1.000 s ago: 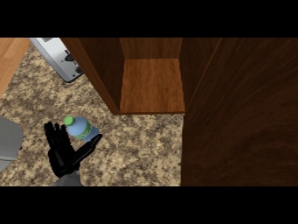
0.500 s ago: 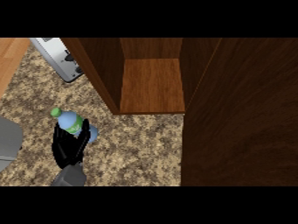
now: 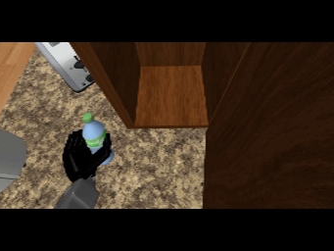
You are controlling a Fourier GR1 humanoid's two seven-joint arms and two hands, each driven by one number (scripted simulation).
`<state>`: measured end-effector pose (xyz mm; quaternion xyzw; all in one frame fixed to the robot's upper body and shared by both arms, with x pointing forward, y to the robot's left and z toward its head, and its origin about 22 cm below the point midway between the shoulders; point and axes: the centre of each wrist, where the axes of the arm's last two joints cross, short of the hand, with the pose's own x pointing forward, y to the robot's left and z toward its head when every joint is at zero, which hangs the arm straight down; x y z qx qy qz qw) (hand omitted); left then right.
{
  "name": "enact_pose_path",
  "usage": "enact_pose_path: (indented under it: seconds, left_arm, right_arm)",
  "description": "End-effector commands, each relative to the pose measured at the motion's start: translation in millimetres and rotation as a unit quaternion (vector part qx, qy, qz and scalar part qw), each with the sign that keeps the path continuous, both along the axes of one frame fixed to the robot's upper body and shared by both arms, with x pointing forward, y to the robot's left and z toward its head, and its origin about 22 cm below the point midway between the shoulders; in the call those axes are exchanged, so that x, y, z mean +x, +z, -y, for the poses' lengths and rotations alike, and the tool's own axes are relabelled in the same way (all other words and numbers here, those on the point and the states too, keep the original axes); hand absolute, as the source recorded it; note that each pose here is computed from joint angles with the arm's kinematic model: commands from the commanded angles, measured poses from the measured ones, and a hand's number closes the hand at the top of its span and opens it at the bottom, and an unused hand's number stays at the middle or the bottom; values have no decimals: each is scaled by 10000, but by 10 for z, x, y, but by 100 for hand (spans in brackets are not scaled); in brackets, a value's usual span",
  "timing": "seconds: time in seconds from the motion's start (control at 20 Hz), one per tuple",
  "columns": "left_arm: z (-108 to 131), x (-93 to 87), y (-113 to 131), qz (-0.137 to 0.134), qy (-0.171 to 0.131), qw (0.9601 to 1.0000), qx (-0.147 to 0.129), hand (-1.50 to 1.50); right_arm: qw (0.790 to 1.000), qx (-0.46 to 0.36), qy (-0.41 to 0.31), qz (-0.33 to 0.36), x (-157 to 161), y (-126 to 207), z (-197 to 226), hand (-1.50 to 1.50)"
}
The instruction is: Pick up the bottled water, place it into the cabinet and close the cabinet
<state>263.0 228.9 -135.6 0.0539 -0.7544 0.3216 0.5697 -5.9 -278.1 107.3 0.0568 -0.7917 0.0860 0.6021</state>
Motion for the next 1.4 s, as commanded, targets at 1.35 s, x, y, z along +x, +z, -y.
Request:
enact_pose_path:
  seconds: [1.35]
  left_arm:
    - [1206, -70, 1699, 946, -3373, 9346, 615, 150]
  right_arm:
    - [9994, 70, 44, 328, 111, 101, 31, -150]
